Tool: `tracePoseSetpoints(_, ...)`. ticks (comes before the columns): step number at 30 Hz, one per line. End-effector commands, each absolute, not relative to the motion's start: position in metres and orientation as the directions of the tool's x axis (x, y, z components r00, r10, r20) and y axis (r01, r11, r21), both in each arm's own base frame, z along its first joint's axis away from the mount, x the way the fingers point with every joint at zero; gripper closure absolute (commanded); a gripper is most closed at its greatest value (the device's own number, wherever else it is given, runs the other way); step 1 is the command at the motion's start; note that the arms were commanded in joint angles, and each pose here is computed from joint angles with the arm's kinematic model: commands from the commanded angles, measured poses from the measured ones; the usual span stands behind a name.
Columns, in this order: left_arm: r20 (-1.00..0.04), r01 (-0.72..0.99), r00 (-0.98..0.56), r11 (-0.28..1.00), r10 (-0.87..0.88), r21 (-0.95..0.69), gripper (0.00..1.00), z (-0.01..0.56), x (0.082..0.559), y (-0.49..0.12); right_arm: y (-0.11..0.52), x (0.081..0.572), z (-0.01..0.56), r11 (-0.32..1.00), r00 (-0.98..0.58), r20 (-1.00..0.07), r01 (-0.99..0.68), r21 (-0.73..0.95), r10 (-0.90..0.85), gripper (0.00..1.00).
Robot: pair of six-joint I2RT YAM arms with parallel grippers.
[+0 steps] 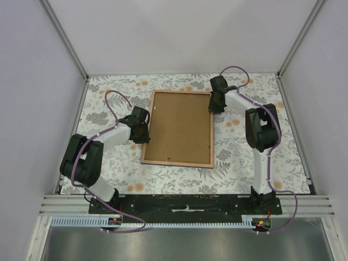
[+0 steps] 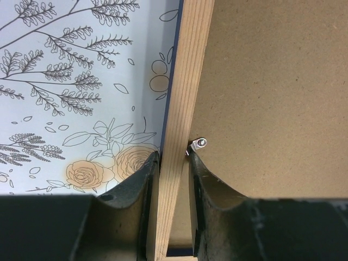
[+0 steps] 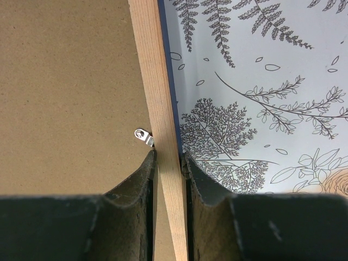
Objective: Put the photo into the frame
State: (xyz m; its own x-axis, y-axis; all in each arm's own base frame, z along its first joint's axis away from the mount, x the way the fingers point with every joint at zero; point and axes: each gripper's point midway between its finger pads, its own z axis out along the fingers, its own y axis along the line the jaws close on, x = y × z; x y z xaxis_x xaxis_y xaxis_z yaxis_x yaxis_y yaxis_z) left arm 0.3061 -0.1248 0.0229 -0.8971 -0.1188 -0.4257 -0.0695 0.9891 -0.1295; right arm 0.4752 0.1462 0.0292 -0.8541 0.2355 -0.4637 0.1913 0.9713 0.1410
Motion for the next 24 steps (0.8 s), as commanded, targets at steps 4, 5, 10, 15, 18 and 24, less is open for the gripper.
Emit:
tracePoseSetpoints(4,-0.504,-0.146,-0.847,0.985,-0.170,-0.088,0.94,0.024,0.327,-0.112,0.150,0.459,0.020,0.976,-0.894,-0.393,0.177,0.127,0.214,0.89)
tracePoseSetpoints(5,-0.500,-0.136,-0.851,0.987,-0.161,-0.085,0.91,0.022,0.326,-0.113,0.149,0.459,0.020,0.976,-0.895,-0.392,0.177,0.126,0.213,0.89)
tracePoseSetpoints(10,-0.501,-0.152,-0.848,0.985,-0.172,-0.081,0.75,0.020,0.325,-0.111,0.151,0.459,0.020,0.975,-0.895,-0.391,0.176,0.132,0.215,0.89)
tracePoseSetpoints(15,-0.546,-0.231,-0.805,0.970,-0.235,-0.077,0.75,0.020,0.326,-0.105,0.152,0.458,0.021,0.975,-0.897,-0.386,0.174,0.138,0.214,0.89)
tracePoseSetpoints(18,-0.583,-0.261,-0.775,0.964,-0.244,-0.056,0.75,0.022,0.327,-0.105,0.152,0.455,0.019,0.976,-0.902,-0.377,0.171,0.136,0.210,0.89)
tracePoseSetpoints(24,-0.617,-0.325,-0.739,0.945,-0.271,-0.026,0.80,0.013,0.328,-0.102,0.151,0.450,0.019,0.977,-0.908,-0.366,0.164,0.135,0.203,0.89)
